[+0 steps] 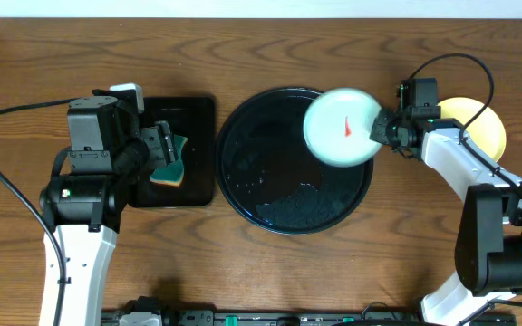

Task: Clean dirty plates on tray and stack at the side
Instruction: 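Carry the yellow plate right and stack it on the green plate, then reach the right gripper to the rim of the pale green plate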

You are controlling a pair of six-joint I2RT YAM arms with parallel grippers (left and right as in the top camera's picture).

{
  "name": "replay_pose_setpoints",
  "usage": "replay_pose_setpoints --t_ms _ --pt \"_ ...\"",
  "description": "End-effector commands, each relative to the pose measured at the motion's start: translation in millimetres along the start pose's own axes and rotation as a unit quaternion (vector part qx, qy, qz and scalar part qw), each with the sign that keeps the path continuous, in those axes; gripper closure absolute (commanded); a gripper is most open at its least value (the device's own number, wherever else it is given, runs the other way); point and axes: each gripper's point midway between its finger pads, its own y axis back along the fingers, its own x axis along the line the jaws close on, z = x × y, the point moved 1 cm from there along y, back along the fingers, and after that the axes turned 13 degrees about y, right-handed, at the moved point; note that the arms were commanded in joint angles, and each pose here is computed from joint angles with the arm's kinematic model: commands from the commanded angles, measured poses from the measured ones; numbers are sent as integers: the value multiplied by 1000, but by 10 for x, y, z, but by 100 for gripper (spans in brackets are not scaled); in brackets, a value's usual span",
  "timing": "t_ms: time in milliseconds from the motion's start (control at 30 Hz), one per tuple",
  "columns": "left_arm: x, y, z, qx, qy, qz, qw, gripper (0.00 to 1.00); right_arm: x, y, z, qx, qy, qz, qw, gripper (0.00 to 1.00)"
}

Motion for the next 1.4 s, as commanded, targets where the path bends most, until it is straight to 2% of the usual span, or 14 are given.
replay_pose_setpoints --t_ms 0,233,367,767,933,967,1000,1033,1100,1367 --pt "-11 -10 -19 5 3 -4 1000 25 194 5 20 1 1 48 999 99" --pt "-11 -10 -18 5 3 -4 1000 25 661 374 253 -36 27 137 989 99" --pt "-11 -10 -18 5 3 -4 1000 25 958 545 214 -41 56 162 984 99" --pt "-11 -10 -20 5 3 -4 1000 25 1206 169 -410 77 28 150 985 99" --pt "1 -10 -44 10 3 -1 1000 25 1230 111 -524 99 16 145 984 99" --pt "3 -10 -49 11 4 -1 1000 25 1241 118 -532 102 14 149 983 93" --pt "4 -10 -50 12 4 -1 1000 24 1271 133 -534 104 14 158 982 75" --pt "4 -10 -50 11 4 -1 1000 25 1299 147 -541 107 13 168 980 68" --pt "6 -10 -49 11 4 0 1000 25 1353 186 -547 110 13 185 976 60" --pt "145 -225 -129 42 6 40 998 25 1382 502 -343 62 44 191 979 52"
